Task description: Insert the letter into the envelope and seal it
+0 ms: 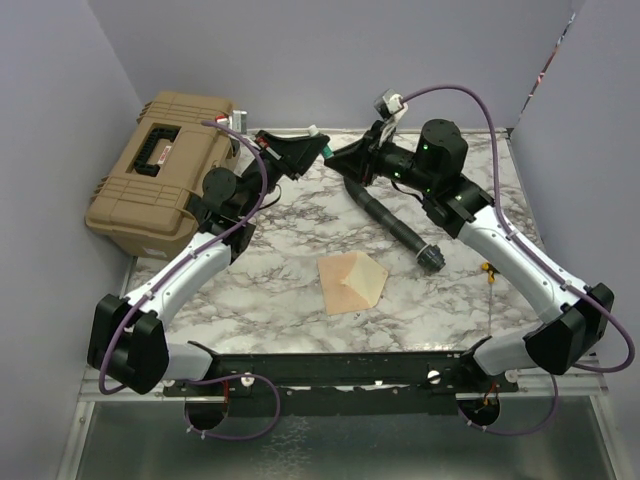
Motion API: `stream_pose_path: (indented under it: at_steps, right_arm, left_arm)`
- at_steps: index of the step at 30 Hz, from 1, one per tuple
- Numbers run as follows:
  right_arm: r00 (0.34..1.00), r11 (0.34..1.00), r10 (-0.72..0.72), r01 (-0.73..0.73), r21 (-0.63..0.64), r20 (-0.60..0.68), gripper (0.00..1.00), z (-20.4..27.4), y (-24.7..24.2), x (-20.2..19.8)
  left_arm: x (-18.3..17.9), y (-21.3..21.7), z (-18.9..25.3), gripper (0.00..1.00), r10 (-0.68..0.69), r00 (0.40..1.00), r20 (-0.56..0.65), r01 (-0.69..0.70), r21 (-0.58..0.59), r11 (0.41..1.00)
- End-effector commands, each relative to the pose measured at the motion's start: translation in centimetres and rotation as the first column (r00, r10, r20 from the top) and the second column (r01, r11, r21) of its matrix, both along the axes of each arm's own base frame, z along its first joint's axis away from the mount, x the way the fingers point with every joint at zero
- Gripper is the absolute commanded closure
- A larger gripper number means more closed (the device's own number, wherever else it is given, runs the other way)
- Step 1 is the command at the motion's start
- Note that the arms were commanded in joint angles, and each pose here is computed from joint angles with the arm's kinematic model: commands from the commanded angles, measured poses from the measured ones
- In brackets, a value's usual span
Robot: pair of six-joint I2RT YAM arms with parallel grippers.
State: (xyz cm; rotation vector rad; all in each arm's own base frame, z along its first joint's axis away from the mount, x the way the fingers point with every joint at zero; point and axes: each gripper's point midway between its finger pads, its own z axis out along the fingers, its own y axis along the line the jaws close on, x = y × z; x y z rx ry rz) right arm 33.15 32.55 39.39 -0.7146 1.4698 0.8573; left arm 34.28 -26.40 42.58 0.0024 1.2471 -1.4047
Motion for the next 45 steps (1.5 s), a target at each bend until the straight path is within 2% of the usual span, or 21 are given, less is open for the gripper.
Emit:
stream_pose_path:
  at_steps: [1, 4, 8, 14, 15, 17, 18, 19, 22, 23, 25, 32, 37, 39, 45]
  right_arm:
    - [0.968, 0.961, 0.152, -0.098, 0.259, -0.200, 1.00, 3.4, -1.5, -0.4]
    - [0.903, 0.884, 0.309, -0.158, 0.440, -0.297, 1.00, 4.8, -3.1, -0.6]
    - [0.817, 0.788, 0.461, -0.197, 0.584, -0.346, 0.99, 6.1, -3.4, -1.6]
    - [0.667, 0.584, 0.646, -0.120, 0.803, -0.371, 0.99, 7.1, -4.3, -2.4]
    - [0.651, 0.556, 0.666, -0.109, 0.824, -0.363, 0.99, 7.3, -4.5, -2.5]
    - [0.670, 0.536, 0.663, -0.113, 0.837, -0.334, 0.98, 7.5, -4.8, -2.6]
    - [0.700, 0.554, 0.638, -0.127, 0.823, -0.322, 0.89, 7.4, -4.8, -2.6]
    - [0.723, 0.598, 0.598, -0.115, 0.793, -0.347, 0.77, 6.9, -4.5, -2.2]
    - [0.845, 0.757, 0.412, -0.110, 0.644, -0.340, 0.38, 5.5, -4.2, -1.2]
    - [0.882, 0.800, 0.346, -0.098, 0.592, -0.321, 0.29, 5.0, -4.4, -0.7]
    - [0.936, 0.858, 0.234, -0.072, 0.508, -0.262, 0.22, 3.5, -4.8, 0.3]
    - [0.996, 0.957, 0.092, -0.085, 0.277, -0.011, 0.21, 1.5, -4.5, 0.5]
    - [0.972, 0.999, -0.027, 0.020, 0.033, 0.234, 0.21, 1.3, -2.5, 0.4]
    - [0.955, 0.999, -0.047, 0.053, -0.012, 0.294, 0.22, 1.4, -1.9, 0.5]
    - [0.945, 0.999, -0.039, 0.044, -0.010, 0.326, 0.32, 2.3, -0.6, 0.0]
  left_arm:
    - [-3.2, -0.2, 3.4, 1.00, -0.070, 0.988, 0.140, 0.070, 0.006, 0.998]
    - [-3.9, 0.1, 4.2, 1.00, -0.076, 0.984, 0.163, 0.080, -0.021, 0.997]
    - [-4.6, 0.2, 5.1, 1.00, -0.094, 0.978, 0.188, 0.105, -0.049, 0.993]
    - [-5.2, 0.4, 5.9, 1.00, -0.095, 0.972, 0.217, 0.110, -0.059, 0.992]
    - [-5.2, 0.4, 5.9, 1.00, -0.096, 0.972, 0.216, 0.112, -0.063, 0.992]
    - [-5.2, 0.5, 6.0, 1.00, -0.094, 0.973, 0.212, 0.111, -0.071, 0.991]
    - [-5.0, 0.5, 6.0, 1.00, -0.089, 0.974, 0.207, 0.107, -0.076, 0.991]
    - [-4.9, 0.6, 5.9, 1.00, -0.082, 0.976, 0.201, 0.100, -0.081, 0.992]
    - [-3.6, 1.3, 5.1, 1.00, -0.016, 0.989, 0.150, 0.030, -0.096, 0.995]
    - [-3.2, 1.4, 4.6, 1.00, 0.006, 0.991, 0.131, 0.006, -0.091, 0.996]
    - [-2.3, 1.8, 3.7, 1.00, 0.048, 0.995, 0.090, -0.040, -0.082, 0.996]
    - [-1.4, 1.9, 2.5, 1.00, 0.074, 0.997, 0.031, -0.072, -0.072, 0.995]
    - [-1.6, 1.5, 2.3, 1.00, 0.046, 0.999, 0.028, -0.044, -0.064, 0.997]
    - [-1.6, 1.3, 2.1, 1.00, 0.033, 0.999, 0.024, -0.032, -0.059, 0.998]
    - [-1.7, 1.0, 1.8, 1.00, 0.018, 1.000, 0.017, -0.017, -0.053, 0.998]
